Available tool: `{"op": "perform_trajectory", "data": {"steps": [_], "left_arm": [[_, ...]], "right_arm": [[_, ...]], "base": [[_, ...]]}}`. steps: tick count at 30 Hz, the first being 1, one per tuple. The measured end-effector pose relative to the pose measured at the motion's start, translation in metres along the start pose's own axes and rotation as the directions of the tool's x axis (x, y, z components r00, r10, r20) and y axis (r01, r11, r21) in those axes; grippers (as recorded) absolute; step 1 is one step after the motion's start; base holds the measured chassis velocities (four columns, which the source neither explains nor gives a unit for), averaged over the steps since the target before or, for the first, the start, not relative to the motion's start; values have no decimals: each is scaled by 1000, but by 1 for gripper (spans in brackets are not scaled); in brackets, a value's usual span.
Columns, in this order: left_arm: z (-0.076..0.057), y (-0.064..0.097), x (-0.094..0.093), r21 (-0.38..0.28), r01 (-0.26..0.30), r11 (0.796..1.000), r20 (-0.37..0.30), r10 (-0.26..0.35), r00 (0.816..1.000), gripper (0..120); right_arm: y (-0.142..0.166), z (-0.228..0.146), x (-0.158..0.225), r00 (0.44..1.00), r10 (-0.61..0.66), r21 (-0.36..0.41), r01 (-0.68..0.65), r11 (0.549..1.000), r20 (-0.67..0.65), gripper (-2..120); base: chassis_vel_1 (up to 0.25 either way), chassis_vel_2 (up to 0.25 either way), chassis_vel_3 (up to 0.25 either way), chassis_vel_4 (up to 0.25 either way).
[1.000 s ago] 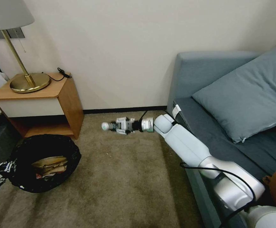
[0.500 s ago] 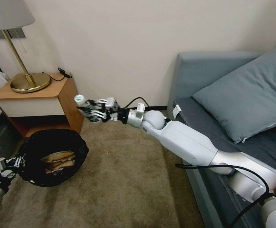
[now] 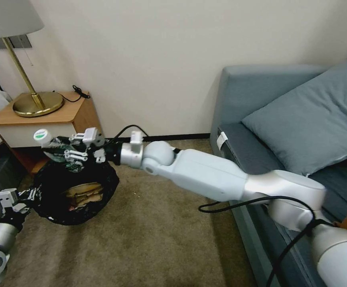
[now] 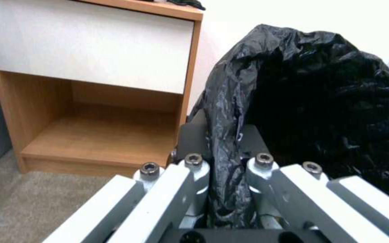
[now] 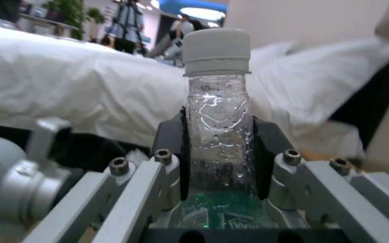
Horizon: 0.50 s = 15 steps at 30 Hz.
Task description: Pick up the trash bin, then pick up the garbage on the floor and place it into the trash bin.
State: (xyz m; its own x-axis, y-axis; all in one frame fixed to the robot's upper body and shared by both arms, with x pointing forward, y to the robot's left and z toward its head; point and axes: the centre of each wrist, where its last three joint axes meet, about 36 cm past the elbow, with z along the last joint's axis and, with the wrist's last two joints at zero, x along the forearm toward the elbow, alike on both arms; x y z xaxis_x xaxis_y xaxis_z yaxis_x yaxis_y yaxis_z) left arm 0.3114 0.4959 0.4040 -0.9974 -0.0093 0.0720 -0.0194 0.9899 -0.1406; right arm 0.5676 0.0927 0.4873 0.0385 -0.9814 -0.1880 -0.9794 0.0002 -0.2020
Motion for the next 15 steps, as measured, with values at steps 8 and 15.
{"op": "perform_trajectory", "data": {"steps": [8, 15], "left_arm": [[-2, 1, 1, 3, -2, 1000, 4, 2, 1000, 4], [-2, 0, 4, 8, -4, 1000, 9, 4, 1000, 4]], "right_arm": [[19, 38, -16, 997, 66, -33, -68, 997, -47, 25], [27, 52, -9, 992, 109, -12, -110, 994, -67, 48]], "base": [[0, 0, 0, 0], [0, 0, 0, 0]]}}
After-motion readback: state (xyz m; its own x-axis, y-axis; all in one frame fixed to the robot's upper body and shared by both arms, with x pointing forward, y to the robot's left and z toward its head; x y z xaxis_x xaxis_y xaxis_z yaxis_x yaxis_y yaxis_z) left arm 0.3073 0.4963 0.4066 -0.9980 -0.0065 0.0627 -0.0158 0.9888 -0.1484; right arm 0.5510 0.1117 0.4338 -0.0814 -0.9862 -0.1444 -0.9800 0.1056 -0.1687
